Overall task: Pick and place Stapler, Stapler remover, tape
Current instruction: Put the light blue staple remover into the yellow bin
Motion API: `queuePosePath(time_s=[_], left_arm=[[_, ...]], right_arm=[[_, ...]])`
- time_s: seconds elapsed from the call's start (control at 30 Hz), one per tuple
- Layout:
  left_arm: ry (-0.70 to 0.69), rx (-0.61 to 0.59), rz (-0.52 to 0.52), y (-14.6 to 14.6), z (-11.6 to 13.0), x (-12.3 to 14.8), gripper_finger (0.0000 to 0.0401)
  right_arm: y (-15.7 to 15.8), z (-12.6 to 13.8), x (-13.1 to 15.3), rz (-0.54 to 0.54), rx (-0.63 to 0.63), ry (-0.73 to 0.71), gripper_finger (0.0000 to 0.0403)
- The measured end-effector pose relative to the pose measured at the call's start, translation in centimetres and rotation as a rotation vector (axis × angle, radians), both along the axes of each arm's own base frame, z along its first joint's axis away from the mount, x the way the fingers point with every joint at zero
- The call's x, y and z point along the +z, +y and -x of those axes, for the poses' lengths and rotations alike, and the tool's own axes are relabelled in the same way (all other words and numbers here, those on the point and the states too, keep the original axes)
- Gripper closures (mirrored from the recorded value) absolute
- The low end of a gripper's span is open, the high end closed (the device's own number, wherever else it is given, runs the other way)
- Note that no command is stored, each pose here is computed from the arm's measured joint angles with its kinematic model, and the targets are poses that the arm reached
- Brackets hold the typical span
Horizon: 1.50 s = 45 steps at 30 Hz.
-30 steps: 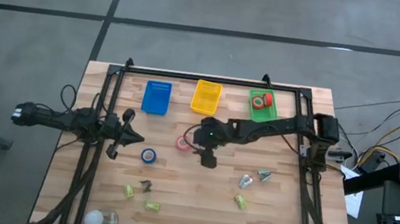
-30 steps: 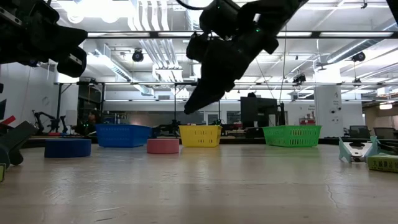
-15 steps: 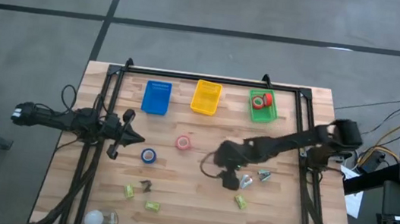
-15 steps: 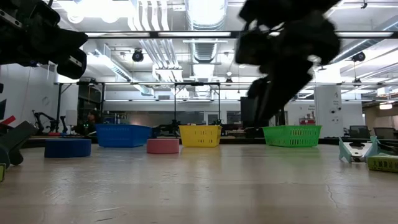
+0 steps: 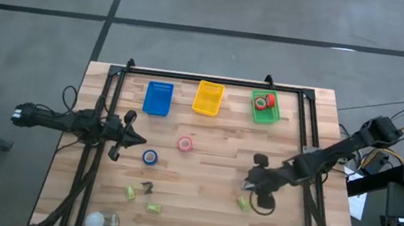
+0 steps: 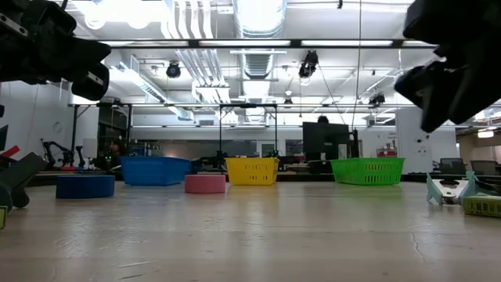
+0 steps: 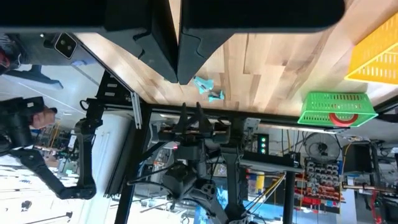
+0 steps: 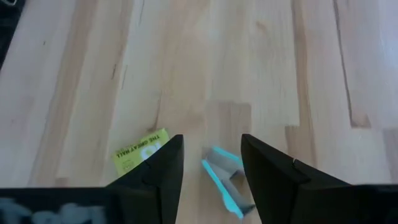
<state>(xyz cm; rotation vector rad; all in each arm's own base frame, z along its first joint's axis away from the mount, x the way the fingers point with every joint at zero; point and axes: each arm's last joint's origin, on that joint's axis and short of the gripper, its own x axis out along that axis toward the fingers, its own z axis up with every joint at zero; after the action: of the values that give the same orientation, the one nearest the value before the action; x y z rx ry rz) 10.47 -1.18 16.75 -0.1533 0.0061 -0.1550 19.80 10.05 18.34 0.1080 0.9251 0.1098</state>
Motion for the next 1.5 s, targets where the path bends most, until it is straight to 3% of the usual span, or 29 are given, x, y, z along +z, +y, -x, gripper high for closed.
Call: queuePosePath(time_s=[0.37,1.5], left_arm=[[0.008,0.000,-0.001,0.0,0.0,-0.1,0.0391],[0.008,0.000,-0.001,0.0,0.0,-0.1,0.0391]], right_arm=[[-0.4,1.0,1.3,-0.044,-0.009,-0.049,0.0272],[-1.4,3.0,-2.6,0.028,0.033,0.143,0.0305]])
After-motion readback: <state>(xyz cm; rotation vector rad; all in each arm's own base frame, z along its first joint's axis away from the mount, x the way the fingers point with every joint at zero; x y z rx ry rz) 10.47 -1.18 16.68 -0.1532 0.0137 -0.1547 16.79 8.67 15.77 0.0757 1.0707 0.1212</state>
